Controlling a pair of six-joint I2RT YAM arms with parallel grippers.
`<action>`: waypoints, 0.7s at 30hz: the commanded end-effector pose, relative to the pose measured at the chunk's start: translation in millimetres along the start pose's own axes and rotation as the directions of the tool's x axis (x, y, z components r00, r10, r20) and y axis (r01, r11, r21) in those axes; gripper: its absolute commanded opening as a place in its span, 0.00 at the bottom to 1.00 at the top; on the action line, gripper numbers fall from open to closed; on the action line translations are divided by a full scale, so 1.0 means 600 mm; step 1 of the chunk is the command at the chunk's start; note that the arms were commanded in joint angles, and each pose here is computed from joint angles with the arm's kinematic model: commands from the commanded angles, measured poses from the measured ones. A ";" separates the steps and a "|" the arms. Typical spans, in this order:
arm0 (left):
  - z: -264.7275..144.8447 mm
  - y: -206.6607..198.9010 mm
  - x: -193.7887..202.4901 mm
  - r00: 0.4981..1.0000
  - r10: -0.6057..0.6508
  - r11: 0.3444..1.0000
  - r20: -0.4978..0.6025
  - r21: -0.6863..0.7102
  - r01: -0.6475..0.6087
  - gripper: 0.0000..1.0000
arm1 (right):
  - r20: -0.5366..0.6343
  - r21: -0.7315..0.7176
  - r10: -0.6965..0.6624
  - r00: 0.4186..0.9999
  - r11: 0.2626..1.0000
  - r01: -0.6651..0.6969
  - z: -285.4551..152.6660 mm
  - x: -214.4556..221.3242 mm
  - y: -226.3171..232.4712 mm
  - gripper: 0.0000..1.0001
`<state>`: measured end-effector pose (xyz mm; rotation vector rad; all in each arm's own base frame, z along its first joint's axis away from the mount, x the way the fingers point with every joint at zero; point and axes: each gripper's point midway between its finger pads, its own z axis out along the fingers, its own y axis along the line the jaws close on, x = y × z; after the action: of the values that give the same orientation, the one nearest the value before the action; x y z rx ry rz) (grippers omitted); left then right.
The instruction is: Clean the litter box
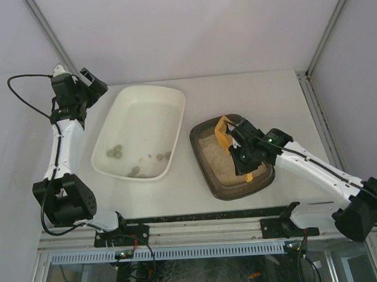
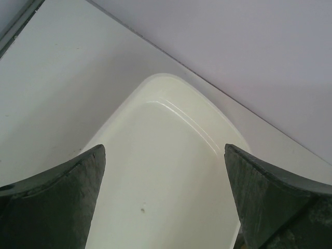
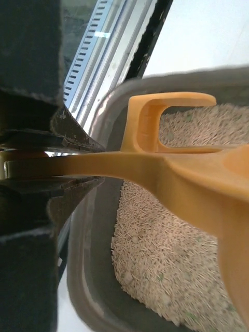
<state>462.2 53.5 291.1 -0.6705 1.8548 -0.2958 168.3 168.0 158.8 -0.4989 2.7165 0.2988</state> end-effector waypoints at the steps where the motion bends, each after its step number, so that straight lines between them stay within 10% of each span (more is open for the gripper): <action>1: -0.020 -0.036 -0.002 0.998 0.045 0.996 0.031 0.074 -0.048 1.00 | -0.057 -0.071 0.066 0.996 0.995 -0.070 0.036 0.012 0.013 0.00; 15: -0.033 -0.037 0.064 0.996 0.082 0.994 -0.030 0.077 -0.080 1.00 | -0.123 -0.071 0.088 0.988 0.993 -0.098 0.104 0.048 0.001 0.00; 21: -0.030 -0.037 0.065 0.996 0.082 0.994 -0.022 0.075 -0.080 1.00 | -0.092 -0.036 0.108 0.990 0.993 -0.112 0.112 0.030 -0.011 0.44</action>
<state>445.0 10.9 257.2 -0.5886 1.9503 -0.3344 156.3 173.1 93.1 -0.4356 2.8904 0.3957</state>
